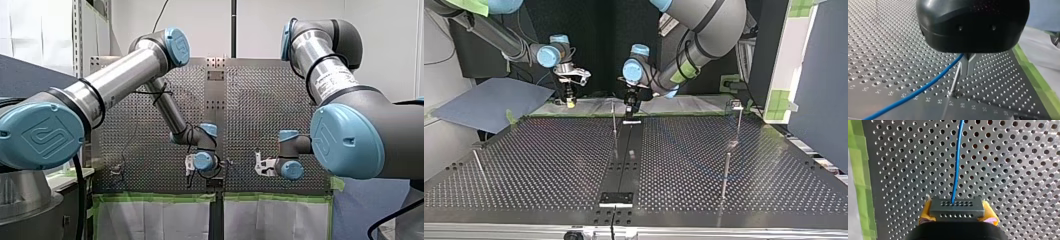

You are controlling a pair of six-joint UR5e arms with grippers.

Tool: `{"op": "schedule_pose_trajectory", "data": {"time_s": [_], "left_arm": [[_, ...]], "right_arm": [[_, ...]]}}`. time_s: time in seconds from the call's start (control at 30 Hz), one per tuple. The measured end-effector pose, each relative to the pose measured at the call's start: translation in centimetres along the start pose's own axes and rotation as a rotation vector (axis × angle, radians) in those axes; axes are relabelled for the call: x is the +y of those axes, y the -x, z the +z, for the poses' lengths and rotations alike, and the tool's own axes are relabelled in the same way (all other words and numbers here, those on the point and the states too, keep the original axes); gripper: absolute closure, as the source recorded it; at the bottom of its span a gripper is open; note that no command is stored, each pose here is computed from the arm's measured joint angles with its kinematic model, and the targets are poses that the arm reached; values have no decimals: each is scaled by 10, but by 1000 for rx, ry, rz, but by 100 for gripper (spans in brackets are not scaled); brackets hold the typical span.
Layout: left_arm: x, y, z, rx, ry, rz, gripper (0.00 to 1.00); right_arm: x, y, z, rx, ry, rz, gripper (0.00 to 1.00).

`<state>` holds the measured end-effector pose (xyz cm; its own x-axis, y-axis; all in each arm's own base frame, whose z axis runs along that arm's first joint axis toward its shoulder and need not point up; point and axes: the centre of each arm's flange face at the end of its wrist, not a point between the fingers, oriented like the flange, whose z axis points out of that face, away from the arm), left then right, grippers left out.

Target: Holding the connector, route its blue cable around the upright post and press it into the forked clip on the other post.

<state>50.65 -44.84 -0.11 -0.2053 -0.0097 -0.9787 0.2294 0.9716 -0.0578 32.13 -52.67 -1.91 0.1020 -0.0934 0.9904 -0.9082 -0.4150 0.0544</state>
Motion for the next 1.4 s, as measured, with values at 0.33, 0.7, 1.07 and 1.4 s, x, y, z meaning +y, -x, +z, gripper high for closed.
{"op": "schedule_pose_trajectory", "data": {"time_s": [0.33,0.7,1.07,1.4], "left_arm": [[2,-12,-11,27,-10,7,99],[1,-17,-17,41,-11,16,99],[5,-14,-12,20,-1,1,99],[10,-3,1,-14,13,-21,99]], "right_arm": [[-3,1,-2,-12,-5,-13,98],[-3,1,-2,-13,-4,-17,98],[1,1,-1,-6,1,-9,98],[2,-1,1,0,4,-1,98]]}}
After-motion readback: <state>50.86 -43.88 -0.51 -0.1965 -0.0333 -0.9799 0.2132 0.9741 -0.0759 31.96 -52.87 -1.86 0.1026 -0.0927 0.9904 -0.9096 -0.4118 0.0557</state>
